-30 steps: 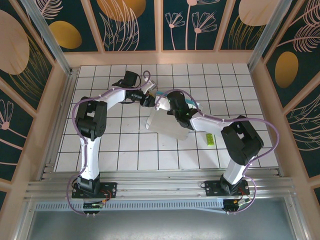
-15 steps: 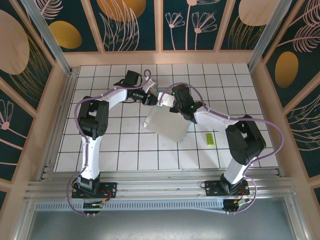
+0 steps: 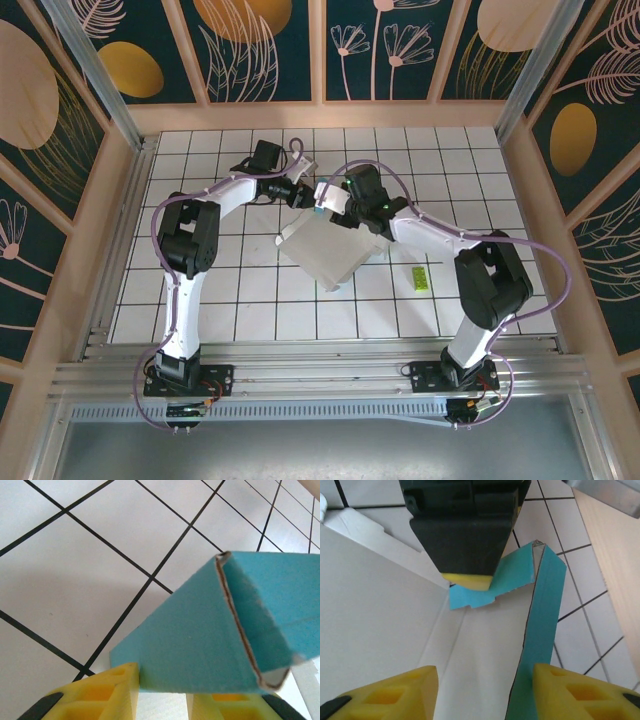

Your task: Fold the paper box

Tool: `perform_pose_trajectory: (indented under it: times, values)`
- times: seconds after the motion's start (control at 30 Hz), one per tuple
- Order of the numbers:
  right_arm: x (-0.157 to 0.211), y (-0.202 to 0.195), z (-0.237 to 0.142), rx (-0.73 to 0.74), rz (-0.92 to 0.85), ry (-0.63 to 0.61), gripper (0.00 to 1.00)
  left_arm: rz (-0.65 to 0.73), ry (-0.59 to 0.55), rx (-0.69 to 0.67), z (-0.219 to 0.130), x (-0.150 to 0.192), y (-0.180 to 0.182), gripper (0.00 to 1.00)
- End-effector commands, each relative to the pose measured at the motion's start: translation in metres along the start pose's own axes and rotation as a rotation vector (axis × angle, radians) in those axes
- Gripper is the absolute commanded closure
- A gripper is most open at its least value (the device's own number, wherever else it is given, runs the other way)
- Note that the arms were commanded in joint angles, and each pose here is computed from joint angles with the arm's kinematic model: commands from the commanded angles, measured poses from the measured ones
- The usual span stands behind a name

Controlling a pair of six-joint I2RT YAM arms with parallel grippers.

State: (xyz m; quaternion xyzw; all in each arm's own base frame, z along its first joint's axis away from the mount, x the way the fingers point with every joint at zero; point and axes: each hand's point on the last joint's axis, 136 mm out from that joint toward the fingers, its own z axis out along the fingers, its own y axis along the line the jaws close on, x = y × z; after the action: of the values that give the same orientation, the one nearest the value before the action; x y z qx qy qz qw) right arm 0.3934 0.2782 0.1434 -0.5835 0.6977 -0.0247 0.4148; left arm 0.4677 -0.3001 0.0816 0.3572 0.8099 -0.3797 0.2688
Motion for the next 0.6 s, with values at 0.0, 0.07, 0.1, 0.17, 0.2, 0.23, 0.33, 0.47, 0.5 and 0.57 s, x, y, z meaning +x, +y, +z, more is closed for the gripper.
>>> perform_pose_trajectory:
  times: [0.0, 0.07, 0.1, 0.17, 0.2, 0.23, 0.33, 0.47, 0.5, 0.57]
  values:
    - [-0.031, -0.019, -0.028, 0.005, 0.101, -0.114, 0.39, 0.002, 0.0, 0.012, 0.009, -0.001, 0.0, 0.7]
    - [-0.036, -0.023, -0.033, 0.011, 0.138, -0.135, 0.34, -0.005, 0.001, 0.017, 0.01, 0.0, 0.0, 0.7]
    - [-0.039, -0.026, -0.035, 0.015, 0.156, -0.145, 0.32, -0.01, 0.003, 0.017, 0.011, 0.002, 0.001, 0.7]
    - [-0.043, -0.031, -0.039, 0.024, 0.204, -0.164, 0.3, -0.013, 0.004, 0.02, 0.012, 0.003, 0.0, 0.7]
    - [-0.046, -0.035, -0.042, 0.023, 0.232, -0.179, 0.29, -0.015, 0.004, 0.022, 0.012, 0.003, 0.0, 0.7]
    - [-0.048, -0.039, -0.045, 0.024, 0.262, -0.194, 0.29, -0.015, 0.004, 0.022, 0.012, 0.003, 0.0, 0.7]
    - [-0.06, -0.058, -0.059, 0.043, 0.397, -0.262, 0.25, -0.015, 0.005, 0.021, 0.012, 0.004, -0.001, 0.7]
    - [-0.049, -0.099, -0.073, -0.018, 0.702, -0.316, 0.23, -0.012, 0.003, 0.018, 0.011, 0.003, -0.001, 0.71]
    - [-0.047, -0.105, -0.074, -0.066, 0.782, -0.325, 0.22, -0.012, 0.002, 0.019, 0.011, 0.003, -0.001, 0.71]
    - [-0.034, -0.117, -0.074, -0.147, 0.936, -0.329, 0.22, -0.014, 0.004, 0.021, 0.012, 0.003, -0.001, 0.71]
